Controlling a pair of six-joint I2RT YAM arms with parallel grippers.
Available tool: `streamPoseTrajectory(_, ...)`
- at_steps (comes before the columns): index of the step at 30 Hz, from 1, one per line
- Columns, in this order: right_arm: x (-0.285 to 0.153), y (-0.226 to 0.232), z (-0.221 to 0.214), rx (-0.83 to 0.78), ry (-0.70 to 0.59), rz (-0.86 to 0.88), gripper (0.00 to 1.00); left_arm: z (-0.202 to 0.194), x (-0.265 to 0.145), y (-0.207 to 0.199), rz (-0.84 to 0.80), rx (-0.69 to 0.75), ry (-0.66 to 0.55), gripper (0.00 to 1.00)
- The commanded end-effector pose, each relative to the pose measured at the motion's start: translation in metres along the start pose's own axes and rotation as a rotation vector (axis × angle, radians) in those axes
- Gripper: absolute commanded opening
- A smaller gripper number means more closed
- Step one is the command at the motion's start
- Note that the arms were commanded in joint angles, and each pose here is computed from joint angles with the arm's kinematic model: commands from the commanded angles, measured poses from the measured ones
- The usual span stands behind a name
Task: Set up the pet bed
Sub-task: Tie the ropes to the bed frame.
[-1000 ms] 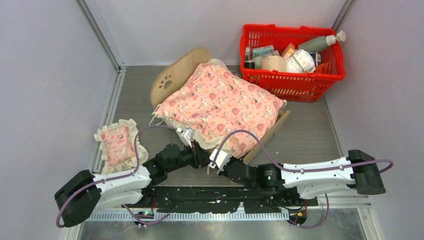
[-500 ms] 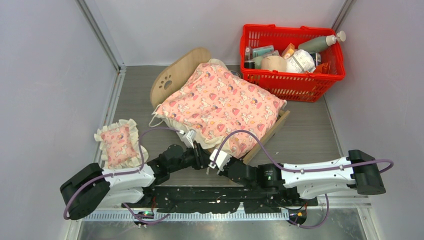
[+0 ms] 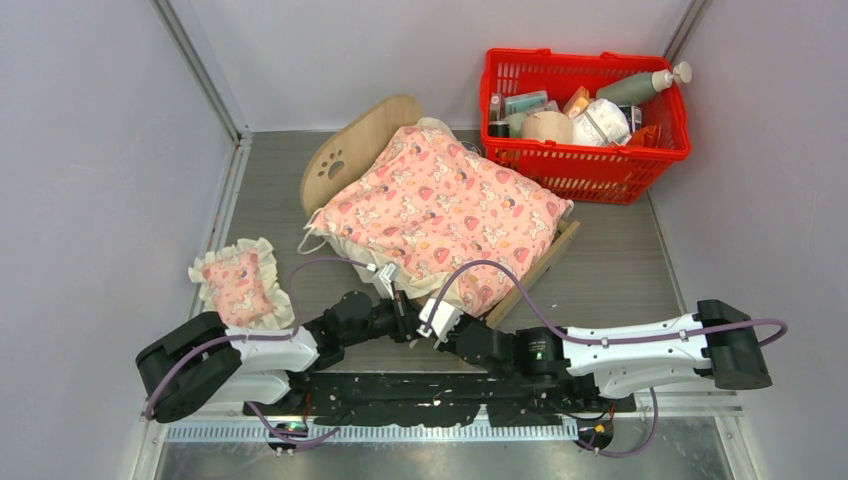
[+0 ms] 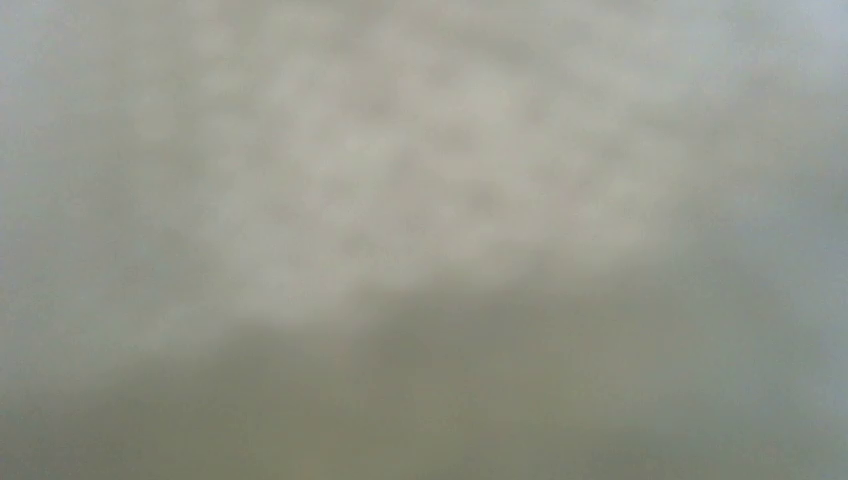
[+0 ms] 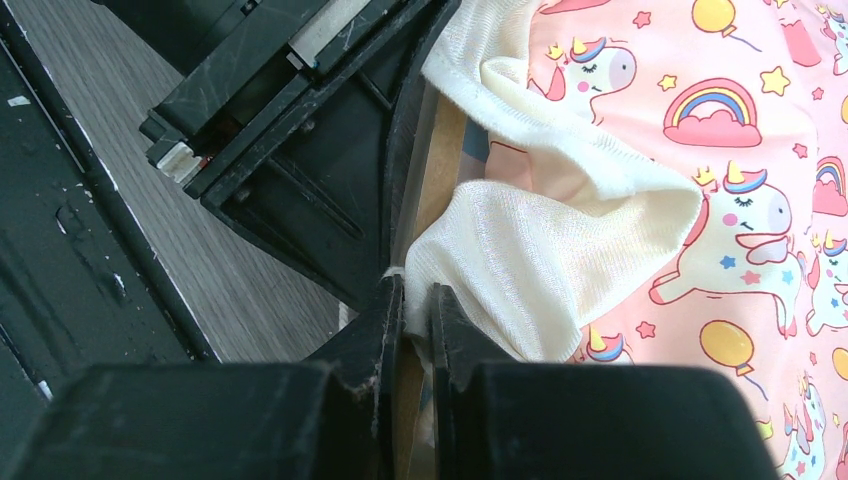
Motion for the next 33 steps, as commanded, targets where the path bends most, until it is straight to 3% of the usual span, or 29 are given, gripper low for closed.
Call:
streamPoseTrajectory(1, -0.004, 0.005, 0.003, 0.010, -0.013, 0.044, 0.05, 0.024, 0.005, -0.028, -0.114, 0.002, -0.104, 0.00)
streamPoseTrajectory(8, -0.007, 0.003, 0.000, 0.020, -0.010, 0.047, 0.05, 0.024, -0.006, 0.002, 0.029, -0.054, -0.171, 0.00)
streamPoseTrajectory(22, -0.014, 0.010, -0.003, 0.020, -0.014, 0.121, 0.05, 0.033, -0.029, 0.026, 0.246, 0.019, -0.223, 0.00)
streamPoseTrajectory(28, -0.019, 0.008, -0.003, 0.022, -0.017, 0.133, 0.05, 0.036, -0.029, 0.003, 0.117, 0.129, -0.216, 0.00)
streamPoseTrajectory(33, -0.018, 0.007, 0.000, 0.047, -0.015, 0.118, 0.10, 0.026, -0.026, -0.012, -0.009, 0.175, -0.163, 0.21)
Point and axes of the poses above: each gripper's point midway between its finger pads, its own x axis out along the fingers, its own y axis along the line the jaws close on, z = x × y, the point moved 3 cm from there along -x, back along the fingers, and after that the axes turned 5 degrees about x, right-handed, at the moved point
